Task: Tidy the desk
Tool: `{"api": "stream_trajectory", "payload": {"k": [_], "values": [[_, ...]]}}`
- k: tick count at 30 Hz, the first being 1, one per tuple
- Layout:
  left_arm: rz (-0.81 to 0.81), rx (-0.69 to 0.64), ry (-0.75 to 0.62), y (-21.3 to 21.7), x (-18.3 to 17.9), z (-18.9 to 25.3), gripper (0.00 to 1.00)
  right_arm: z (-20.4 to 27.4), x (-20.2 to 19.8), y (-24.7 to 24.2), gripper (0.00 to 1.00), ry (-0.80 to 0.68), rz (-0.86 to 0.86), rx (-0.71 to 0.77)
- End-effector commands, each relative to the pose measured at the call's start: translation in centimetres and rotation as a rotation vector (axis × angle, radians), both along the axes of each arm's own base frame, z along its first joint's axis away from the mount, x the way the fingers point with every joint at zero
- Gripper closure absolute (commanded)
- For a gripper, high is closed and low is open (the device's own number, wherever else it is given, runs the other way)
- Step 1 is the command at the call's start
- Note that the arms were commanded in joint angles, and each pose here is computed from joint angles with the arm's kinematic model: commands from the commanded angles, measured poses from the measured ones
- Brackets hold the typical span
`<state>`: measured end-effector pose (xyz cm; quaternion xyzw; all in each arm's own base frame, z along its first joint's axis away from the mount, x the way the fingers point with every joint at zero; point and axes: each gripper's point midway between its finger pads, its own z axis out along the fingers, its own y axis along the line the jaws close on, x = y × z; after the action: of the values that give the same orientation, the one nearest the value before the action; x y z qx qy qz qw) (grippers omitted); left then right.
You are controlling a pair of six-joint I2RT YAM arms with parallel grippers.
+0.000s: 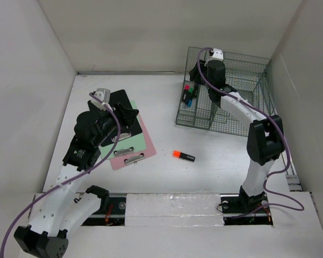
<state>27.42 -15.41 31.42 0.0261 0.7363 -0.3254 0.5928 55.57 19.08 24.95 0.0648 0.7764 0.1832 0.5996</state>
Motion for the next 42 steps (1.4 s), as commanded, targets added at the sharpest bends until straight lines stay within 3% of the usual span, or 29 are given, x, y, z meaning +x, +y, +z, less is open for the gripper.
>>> {"api": "stream_trajectory", "payload": {"k": [1, 4, 5, 6, 10, 11, 12, 13, 14, 15, 17, 20, 26, 36, 42], "values": [[-0.01, -0.018, -0.081, 0.1, -0.4, 2.8, 0.56, 3.7, -0.5, -0.6, 0.47, -0.098, 0.0, 0.032], [-0.01, -0.022, -0.091, 0.2, -0.7, 3.1, 0.57, 4.9, -2.8, -0.1, 0.73, -0.115, 0.057, 0.011], [-0.008, -0.02, -0.089, 0.2, -0.6, 3.0, 0.57, 3.0, -4.3, 0.4, 0.96, -0.082, 0.089, -0.018], [-0.008, -0.019, -0.086, 0.1, -0.6, 2.9, 0.57, 2.1, -5.4, 1.0, 1.0, -0.068, 0.127, -0.034], [-0.02, -0.023, -0.092, 0.0, -0.8, 3.0, 0.61, -3.3, -12.6, 3.8, 1.0, 0.03, 0.336, -0.118], [-0.026, -0.022, -0.088, -0.1, -0.8, 3.0, 0.64, -6.9, -16.9, 4.7, 0.97, 0.103, 0.429, -0.171], [-0.027, -0.022, -0.088, -0.1, -0.8, 3.0, 0.64, -7.0, -16.9, 4.7, 0.97, 0.103, 0.43, -0.171], [-0.028, -0.022, -0.084, -0.2, -0.7, 2.9, 0.64, -8.3, -18.4, 4.8, 0.88, 0.144, 0.457, -0.192], [-0.034, -0.023, -0.085, -0.2, -0.8, 2.9, 0.65, -9.4, -20.2, 5.4, 0.66, 0.171, 0.497, -0.217], [-0.043, -0.027, -0.093, -0.3, -1.0, 3.2, 0.64, -10.6, -21.8, 5.0, 0.54, 0.202, 0.511, -0.233], [-0.043, -0.027, -0.095, -0.4, -0.9, 3.3, 0.65, -12.3, -24.3, 4.7, 0.35, 0.262, 0.54, -0.279], [-0.045, -0.026, -0.092, -0.4, -1.0, 3.2, 0.65, -13.6, -27.4, 4.7, 0.16, 0.303, 0.596, -0.336], [-0.04, -0.022, -0.093, -0.3, -1.0, 3.2, 0.65, -15.6, -29.4, 5.4, 0.07, 0.374, 0.679, -0.424], [-0.036, -0.018, -0.095, -0.2, -1.0, 3.2, 0.65, -19.7, -30.9, 8.3, 0.06, 0.454, 0.851, -0.543], [-0.044, -0.02, -0.098, -0.3, -1.0, 3.3, 0.65, -21.1, -29.8, 8.5, 0.06, 0.483, 0.798, -0.579]]}}
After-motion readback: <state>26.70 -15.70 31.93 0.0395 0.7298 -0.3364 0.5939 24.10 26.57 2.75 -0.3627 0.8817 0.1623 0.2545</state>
